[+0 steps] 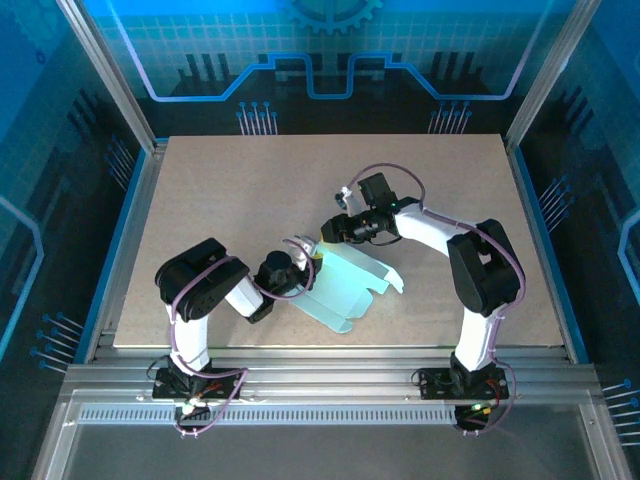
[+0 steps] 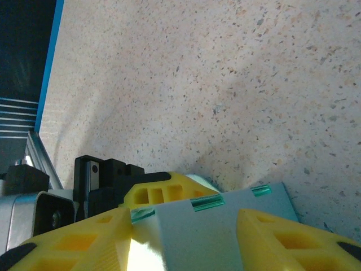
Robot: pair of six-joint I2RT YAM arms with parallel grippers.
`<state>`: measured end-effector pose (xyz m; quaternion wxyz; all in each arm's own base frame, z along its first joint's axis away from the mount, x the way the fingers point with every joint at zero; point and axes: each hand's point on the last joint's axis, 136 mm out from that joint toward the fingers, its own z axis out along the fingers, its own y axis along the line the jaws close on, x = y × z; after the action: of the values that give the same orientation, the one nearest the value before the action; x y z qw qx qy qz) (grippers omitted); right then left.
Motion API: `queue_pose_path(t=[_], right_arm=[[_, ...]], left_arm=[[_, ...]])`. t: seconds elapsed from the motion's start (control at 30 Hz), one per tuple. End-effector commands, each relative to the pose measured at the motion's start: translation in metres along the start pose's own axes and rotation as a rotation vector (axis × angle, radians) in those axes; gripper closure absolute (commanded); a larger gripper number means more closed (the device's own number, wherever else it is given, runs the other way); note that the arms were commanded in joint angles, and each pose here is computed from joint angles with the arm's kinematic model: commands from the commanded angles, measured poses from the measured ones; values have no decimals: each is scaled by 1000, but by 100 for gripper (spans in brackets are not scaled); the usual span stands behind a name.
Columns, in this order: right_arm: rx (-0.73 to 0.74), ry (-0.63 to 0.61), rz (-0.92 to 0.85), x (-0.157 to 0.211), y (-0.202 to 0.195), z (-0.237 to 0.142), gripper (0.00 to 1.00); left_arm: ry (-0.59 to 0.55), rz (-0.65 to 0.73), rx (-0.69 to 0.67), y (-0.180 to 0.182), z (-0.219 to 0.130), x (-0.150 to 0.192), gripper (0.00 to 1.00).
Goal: Fold the paper box
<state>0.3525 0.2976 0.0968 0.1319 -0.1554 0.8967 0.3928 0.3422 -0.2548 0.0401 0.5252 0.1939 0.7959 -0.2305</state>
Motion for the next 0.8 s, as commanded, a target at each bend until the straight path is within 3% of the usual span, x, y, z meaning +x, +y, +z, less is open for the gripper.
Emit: queue_pose_path(t=[0.0,0.27,0.77], right_arm=[[48,183,56,47,-19,13,49],[8,200,65,50,-16,15,51],[-7,199,136,47,-24,15,53]], left_arm=[[-56,0,-2,2,3,-13,93],[-79,-8,0,4,3,-19,85],[-120,-49,15,9,-3,-28,79]])
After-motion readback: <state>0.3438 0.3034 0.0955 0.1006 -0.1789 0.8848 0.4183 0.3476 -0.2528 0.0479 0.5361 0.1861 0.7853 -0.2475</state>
